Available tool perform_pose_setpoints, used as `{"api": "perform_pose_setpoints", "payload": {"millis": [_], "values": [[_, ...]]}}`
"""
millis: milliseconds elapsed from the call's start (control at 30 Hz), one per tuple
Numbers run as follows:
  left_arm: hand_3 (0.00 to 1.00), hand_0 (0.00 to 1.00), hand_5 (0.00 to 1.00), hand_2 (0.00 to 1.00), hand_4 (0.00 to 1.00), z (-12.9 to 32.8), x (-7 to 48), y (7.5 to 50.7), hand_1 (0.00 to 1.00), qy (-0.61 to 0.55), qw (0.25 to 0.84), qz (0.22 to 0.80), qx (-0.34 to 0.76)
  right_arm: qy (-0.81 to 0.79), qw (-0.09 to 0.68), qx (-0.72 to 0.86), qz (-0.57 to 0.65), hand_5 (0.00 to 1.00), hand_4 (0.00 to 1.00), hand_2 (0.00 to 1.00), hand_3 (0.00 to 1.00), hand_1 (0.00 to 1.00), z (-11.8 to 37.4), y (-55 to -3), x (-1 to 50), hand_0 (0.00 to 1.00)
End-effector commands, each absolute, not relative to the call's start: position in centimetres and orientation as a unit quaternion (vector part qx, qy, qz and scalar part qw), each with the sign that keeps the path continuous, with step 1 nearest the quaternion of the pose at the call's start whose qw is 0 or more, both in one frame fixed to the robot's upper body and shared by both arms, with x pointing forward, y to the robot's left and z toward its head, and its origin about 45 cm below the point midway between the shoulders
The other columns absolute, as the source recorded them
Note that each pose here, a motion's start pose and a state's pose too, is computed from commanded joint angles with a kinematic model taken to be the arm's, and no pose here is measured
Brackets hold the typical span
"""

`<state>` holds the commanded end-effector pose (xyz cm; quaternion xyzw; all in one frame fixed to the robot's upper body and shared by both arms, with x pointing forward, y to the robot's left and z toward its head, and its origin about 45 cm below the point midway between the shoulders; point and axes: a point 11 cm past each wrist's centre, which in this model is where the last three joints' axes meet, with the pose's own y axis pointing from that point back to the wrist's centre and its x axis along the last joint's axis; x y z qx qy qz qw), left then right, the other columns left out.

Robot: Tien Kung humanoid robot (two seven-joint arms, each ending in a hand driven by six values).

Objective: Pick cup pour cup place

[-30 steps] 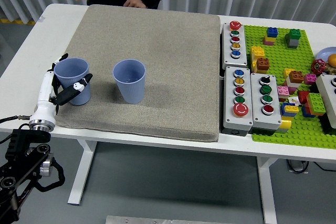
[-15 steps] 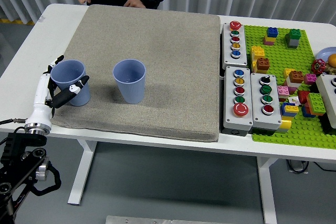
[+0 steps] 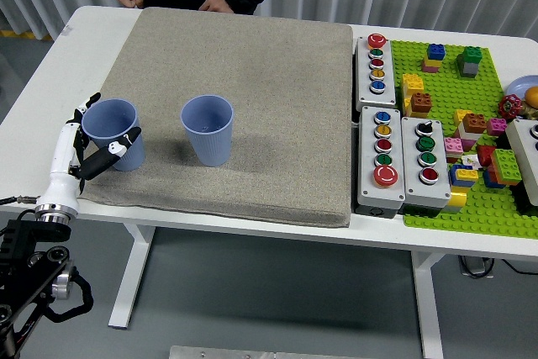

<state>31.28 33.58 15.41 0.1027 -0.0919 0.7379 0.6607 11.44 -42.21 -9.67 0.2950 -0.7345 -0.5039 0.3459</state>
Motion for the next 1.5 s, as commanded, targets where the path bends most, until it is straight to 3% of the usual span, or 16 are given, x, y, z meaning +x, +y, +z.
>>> {"api": "perform_pose_setpoints", "payload": {"millis": [1000, 1233, 1267, 1433, 1467, 1500], "values": [[0.956, 0.736, 0.424, 0.871, 0.962, 17.3, 30.2, 35.0, 0.748, -0.113, 0.647, 0.748, 0.092, -0.732, 0.352, 0.291, -0.505, 0.327, 0.300, 0.715, 0.685, 0.678, -9.8, -42.3, 10.6, 0.719], [0.956, 0.737, 0.421, 0.871, 0.960, 19.8, 30.8, 36.3, 0.748, -0.137, 0.626, 0.764, 0.070, -0.733, 0.351, 0.290, -0.505, 0.327, 0.300, 0.715, 0.685, 0.678, -9.8, -42.3, 10.6, 0.719], [0.935, 0.745, 0.724, 0.892, 0.969, 20.5, 31.0, 36.9, 0.753, -0.142, 0.618, 0.771, 0.066, -0.733, 0.351, 0.290, -0.506, 0.326, 0.299, 0.715, 0.685, 0.678, -9.8, -42.3, 10.6, 0.719], [0.935, 0.745, 0.724, 0.892, 0.969, 22.9, 32.2, 40.3, 0.753, -0.120, 0.578, 0.807, 0.025, -0.735, 0.348, 0.290, -0.504, 0.326, 0.299, 0.715, 0.685, 0.678, -9.7, -42.5, 10.8, 0.719], [0.972, 0.842, 0.998, 0.949, 0.926, 23.5, 32.7, 41.0, 0.858, -0.107, 0.578, 0.809, 0.007, -0.736, 0.347, 0.290, -0.504, 0.323, 0.300, 0.714, 0.684, 0.678, -9.7, -42.5, 10.9, 0.719], [0.972, 0.842, 0.998, 0.949, 0.926, 24.1, 33.1, 41.4, 0.858, -0.098, 0.579, 0.810, -0.009, -0.736, 0.347, 0.290, -0.503, 0.323, 0.300, 0.714, 0.684, 0.678, -9.7, -42.5, 11.0, 0.719]]}}
